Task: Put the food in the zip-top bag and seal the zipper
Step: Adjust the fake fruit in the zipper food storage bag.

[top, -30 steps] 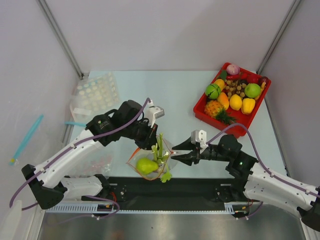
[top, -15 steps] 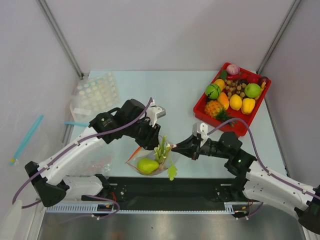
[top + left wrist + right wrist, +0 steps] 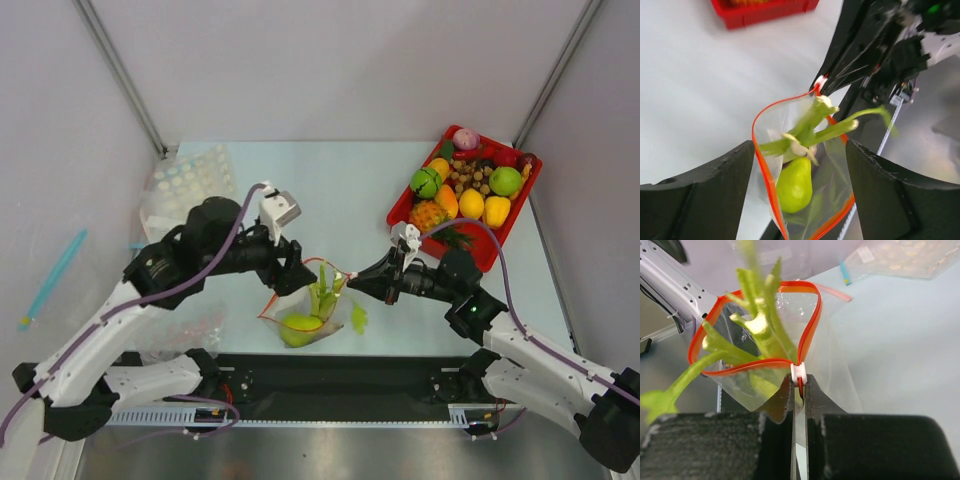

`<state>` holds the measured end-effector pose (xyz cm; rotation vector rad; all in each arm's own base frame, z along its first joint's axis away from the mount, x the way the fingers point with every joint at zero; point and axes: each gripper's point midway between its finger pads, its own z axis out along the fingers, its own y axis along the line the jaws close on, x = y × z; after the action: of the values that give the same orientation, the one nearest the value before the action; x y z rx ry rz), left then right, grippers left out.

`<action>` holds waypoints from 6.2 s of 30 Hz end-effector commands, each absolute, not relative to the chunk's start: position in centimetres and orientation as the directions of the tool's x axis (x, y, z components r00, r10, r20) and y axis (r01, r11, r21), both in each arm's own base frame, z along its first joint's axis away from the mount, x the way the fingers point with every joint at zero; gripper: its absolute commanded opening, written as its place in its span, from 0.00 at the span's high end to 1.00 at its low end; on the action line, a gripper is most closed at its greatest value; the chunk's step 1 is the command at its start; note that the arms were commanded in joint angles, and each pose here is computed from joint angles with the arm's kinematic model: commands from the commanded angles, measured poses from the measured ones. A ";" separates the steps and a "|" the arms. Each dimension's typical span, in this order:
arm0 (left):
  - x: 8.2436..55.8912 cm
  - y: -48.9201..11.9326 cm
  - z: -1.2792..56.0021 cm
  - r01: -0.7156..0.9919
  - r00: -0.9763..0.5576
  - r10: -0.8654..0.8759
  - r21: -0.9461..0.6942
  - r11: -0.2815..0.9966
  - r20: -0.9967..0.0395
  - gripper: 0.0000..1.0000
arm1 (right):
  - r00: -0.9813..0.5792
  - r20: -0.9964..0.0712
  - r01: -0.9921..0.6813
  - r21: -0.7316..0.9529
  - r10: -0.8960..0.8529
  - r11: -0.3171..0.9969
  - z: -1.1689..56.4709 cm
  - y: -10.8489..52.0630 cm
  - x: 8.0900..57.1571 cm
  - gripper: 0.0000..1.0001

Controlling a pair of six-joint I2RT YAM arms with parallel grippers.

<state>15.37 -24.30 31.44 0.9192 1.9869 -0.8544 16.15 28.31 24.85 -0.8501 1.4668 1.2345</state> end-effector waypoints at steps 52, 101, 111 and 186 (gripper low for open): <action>17.7 -30.7 25.9 0.797 -0.416 0.253 -0.216 0.564 -0.873 0.46 | -0.197 -0.965 -0.956 0.228 0.172 0.183 27.9 27.7 15.2 1.00; 15.1 -34.6 8.5 0.833 -0.428 0.441 -0.155 0.531 -0.789 1.00 | -0.098 -0.942 -0.904 0.219 0.320 0.367 29.6 23.2 17.1 1.00; 13.8 -33.9 6.8 0.839 -0.459 0.467 -0.197 0.507 -0.756 1.00 | -0.059 -0.929 -0.889 0.214 0.364 0.404 31.0 21.5 17.0 1.00; 11.8 -37.0 12.9 0.868 -0.436 0.465 -0.224 0.443 -0.771 0.78 | -0.071 -0.899 -0.890 0.253 0.432 0.380 35.5 19.8 14.2 1.00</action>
<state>12.69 -39.22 15.07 1.0332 1.9909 -0.9109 15.73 20.04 29.23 -0.4379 1.4634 1.1477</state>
